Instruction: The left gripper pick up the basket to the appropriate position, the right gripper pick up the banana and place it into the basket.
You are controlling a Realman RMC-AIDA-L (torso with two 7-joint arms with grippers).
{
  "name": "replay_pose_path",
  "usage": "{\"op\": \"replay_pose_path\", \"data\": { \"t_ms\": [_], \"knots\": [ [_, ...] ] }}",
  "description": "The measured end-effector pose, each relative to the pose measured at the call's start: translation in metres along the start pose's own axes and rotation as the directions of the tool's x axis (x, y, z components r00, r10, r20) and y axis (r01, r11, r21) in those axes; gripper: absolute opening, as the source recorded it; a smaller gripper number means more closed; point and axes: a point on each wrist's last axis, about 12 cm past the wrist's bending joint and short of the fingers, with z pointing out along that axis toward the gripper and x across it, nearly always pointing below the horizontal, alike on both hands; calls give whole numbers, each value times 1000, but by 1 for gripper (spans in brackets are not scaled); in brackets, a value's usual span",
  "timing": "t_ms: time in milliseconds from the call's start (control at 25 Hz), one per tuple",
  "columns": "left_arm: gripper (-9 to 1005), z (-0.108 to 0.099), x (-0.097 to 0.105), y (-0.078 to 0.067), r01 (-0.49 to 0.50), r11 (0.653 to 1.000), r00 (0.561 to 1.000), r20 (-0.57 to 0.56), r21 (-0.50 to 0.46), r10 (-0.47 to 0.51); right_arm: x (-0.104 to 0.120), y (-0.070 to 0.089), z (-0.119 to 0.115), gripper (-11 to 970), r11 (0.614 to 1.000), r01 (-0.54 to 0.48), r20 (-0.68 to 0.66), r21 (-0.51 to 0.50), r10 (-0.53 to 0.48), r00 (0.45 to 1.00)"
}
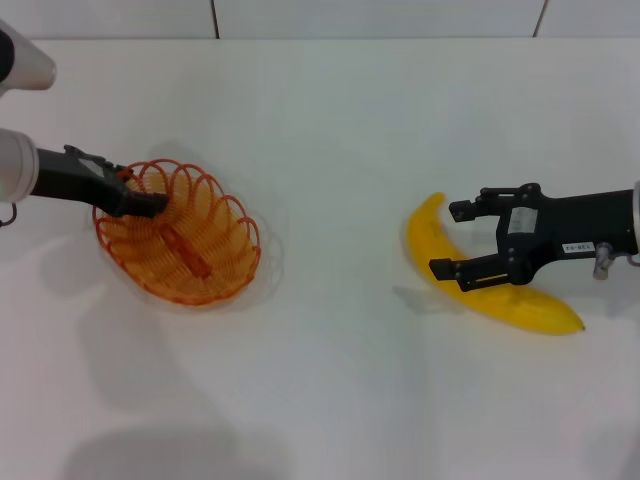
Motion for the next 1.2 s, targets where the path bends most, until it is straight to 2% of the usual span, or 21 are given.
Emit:
{"op": "replay_pose_path", "data": {
  "t_ms": [360, 640, 800, 1200],
  "knots": [
    [559, 0, -1, 0, -22, 1000, 1000, 6, -2, 22, 2, 0, 0, 893, 1000, 1, -17, 4, -1, 1000],
    [315, 0, -2, 0, -30, 1000, 999, 13, -6, 30, 4, -1, 1, 894, 1000, 4, -30, 8, -4, 1000],
    [216, -1, -4, 2, -28, 1000, 999, 21, -12, 28, 5, 0, 1, 894, 1000, -3, -31, 6, 4, 1000],
    [189, -5, -15, -2, -30, 1000, 997, 69, 6, 30, 6, -2, 0, 894, 1000, -12, -24, 13, 12, 1000]
  ]
}}
